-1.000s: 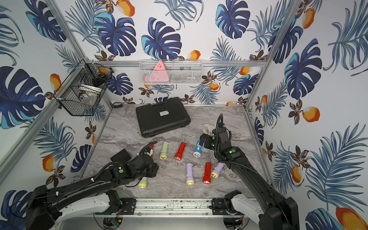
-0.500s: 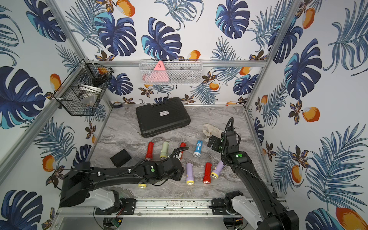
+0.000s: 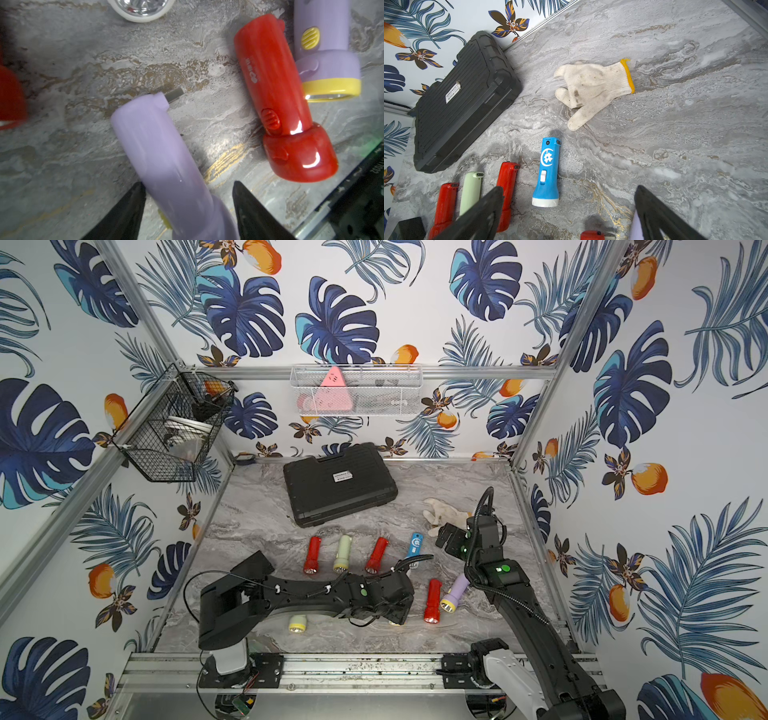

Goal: Close the plug at the bottom of the flashlight
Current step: Pick up the flashlight from the center of the board, then close the plug of the flashlight.

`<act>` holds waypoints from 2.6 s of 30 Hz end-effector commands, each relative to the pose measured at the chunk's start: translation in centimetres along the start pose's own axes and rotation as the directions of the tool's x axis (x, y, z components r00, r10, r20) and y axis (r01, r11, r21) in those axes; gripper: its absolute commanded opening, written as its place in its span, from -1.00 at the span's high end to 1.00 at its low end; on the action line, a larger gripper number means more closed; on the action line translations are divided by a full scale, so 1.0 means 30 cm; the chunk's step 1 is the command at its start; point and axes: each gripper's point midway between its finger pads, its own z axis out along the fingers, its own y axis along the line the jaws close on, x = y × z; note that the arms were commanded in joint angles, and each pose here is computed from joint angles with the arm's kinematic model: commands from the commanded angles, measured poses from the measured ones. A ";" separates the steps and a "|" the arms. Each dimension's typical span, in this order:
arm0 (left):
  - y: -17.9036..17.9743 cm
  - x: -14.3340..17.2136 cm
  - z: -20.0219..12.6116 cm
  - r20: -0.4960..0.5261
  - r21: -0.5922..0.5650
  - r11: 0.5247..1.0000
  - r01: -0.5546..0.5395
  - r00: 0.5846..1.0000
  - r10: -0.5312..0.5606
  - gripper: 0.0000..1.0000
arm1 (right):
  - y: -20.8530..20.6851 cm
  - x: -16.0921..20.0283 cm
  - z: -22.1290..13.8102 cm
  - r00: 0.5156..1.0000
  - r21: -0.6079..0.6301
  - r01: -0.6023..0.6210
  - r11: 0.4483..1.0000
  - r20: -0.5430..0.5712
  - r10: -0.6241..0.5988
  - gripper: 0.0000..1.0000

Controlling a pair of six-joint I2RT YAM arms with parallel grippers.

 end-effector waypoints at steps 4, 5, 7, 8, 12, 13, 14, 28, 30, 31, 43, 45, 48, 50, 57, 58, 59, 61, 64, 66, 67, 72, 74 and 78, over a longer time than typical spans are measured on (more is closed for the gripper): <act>0.054 0.046 0.026 -0.065 -0.086 0.995 -0.058 0.997 0.053 -0.37 | 0.013 -0.019 -0.008 1.000 -0.025 -0.001 1.000 0.028 0.002 -1.00; 0.064 0.049 0.031 -0.070 -0.101 0.992 -0.072 0.995 0.065 -0.36 | 0.012 -0.018 -0.006 1.000 -0.024 -0.001 1.000 0.027 0.002 -1.00; 0.080 0.060 0.046 -0.093 -0.131 0.986 -0.100 0.992 0.089 -0.32 | 0.013 -0.019 -0.005 1.000 -0.025 -0.003 1.000 0.025 0.003 -1.00; 0.086 0.063 0.054 -0.104 -0.144 0.983 -0.116 0.989 0.102 -0.30 | 0.013 -0.018 -0.004 1.000 -0.026 -0.003 1.000 0.022 0.004 -1.00; 0.094 0.063 0.074 -0.124 -0.169 0.973 -0.155 0.983 0.135 -0.23 | 0.016 -0.022 -0.006 1.000 -0.031 -0.003 1.000 0.025 0.003 -1.00; 0.095 0.061 0.076 -0.125 -0.173 0.972 -0.161 0.982 0.140 -0.22 | 0.013 -0.024 -0.007 1.000 -0.026 -0.003 1.000 0.027 0.004 -1.00; 0.095 0.061 0.078 -0.129 -0.175 0.970 -0.169 0.981 0.148 -0.18 | 0.011 -0.024 -0.006 1.000 -0.023 -0.003 1.000 0.027 0.004 -1.00; 0.064 -0.005 0.020 -0.027 -0.131 0.976 -0.175 0.985 0.172 0.58 | 0.009 -0.032 -0.011 1.000 -0.014 -0.012 1.000 0.026 0.012 -1.00; 0.051 -0.033 -0.013 0.010 -0.115 0.979 -0.171 0.985 0.173 0.64 | 0.008 -0.035 -0.012 1.000 -0.008 -0.015 1.000 0.027 0.015 -1.00; 0.044 -0.048 -0.033 0.032 -0.104 0.980 -0.168 0.985 0.172 0.67 | 0.006 -0.041 -0.014 0.999 -0.003 -0.018 1.000 0.030 0.018 -1.00; 0.039 -0.187 -0.305 0.280 0.030 0.991 -0.133 0.952 0.120 1.00 | 0.045 -0.119 -0.039 0.999 -0.003 -0.022 1.000 0.047 0.022 -1.00; 0.039 -0.204 -0.353 0.338 0.064 0.985 -0.161 0.932 0.130 1.00 | 0.085 -0.120 -0.039 1.000 -0.057 -0.002 0.998 0.027 0.004 -1.00; 0.031 -0.216 -0.421 0.439 0.099 0.963 -0.250 0.880 0.183 1.00 | 0.153 -0.117 -0.046 0.999 -0.153 0.032 0.988 -0.005 -0.033 -1.00; 0.051 -0.226 -0.464 0.513 0.087 0.958 -0.273 0.837 0.192 1.00 | 0.194 -0.119 -0.053 0.999 -0.218 0.039 0.975 -0.011 -0.042 -1.00; 0.116 -0.257 -0.566 0.625 0.060 0.951 -0.303 0.754 0.201 1.00 | 0.317 -0.115 -0.095 0.996 -0.406 0.065 0.911 -0.032 -0.085 -1.00; 0.116 -0.264 -0.581 0.639 0.081 0.946 -0.313 0.745 0.192 1.00 | 0.333 -0.112 -0.102 0.995 -0.430 0.069 0.900 -0.035 -0.093 -1.00; 0.116 -0.269 -0.594 0.652 0.098 0.942 -0.322 0.736 0.184 1.00 | 0.345 -0.110 -0.109 0.994 -0.448 0.073 0.891 -0.036 -0.100 -1.00; 0.131 -0.285 -0.617 0.669 0.127 0.940 -0.316 0.727 0.154 1.00 | 0.374 -0.107 -0.127 0.993 -0.493 0.087 0.866 -0.031 -0.117 -1.00; 0.136 -0.295 -0.634 0.685 0.178 0.921 -0.348 0.715 0.138 1.00 | 0.421 -0.100 -0.170 0.989 -0.576 0.112 0.810 -0.017 -0.148 -1.00; 0.129 -0.303 -0.655 0.715 0.231 0.898 -0.374 0.691 0.104 1.00 | 0.459 -0.091 -0.210 0.984 -0.641 0.131 0.756 -0.006 -0.175 -1.00; 0.129 -0.304 -0.670 0.740 0.258 0.884 -0.391 0.668 0.079 1.00 | 0.474 -0.090 -0.231 0.983 -0.668 0.139 0.731 0.001 -0.185 -1.00; 0.136 -0.287 -0.768 0.858 0.335 0.800 -0.498 0.513 -0.040 1.00 | 0.542 -0.061 -0.324 0.967 -0.781 0.176 0.600 0.022 -0.255 -1.00; 0.143 -0.280 -0.777 0.857 0.362 0.778 -0.513 0.511 -0.061 1.00 | 0.568 -0.042 -0.353 0.961 -0.822 0.169 0.543 0.014 -0.277 -0.99; 0.129 -0.268 -0.808 0.839 0.436 0.706 -0.558 0.535 -0.096 1.00 | 0.622 0.003 -0.406 0.946 -0.881 0.171 0.440 0.022 -0.323 -0.96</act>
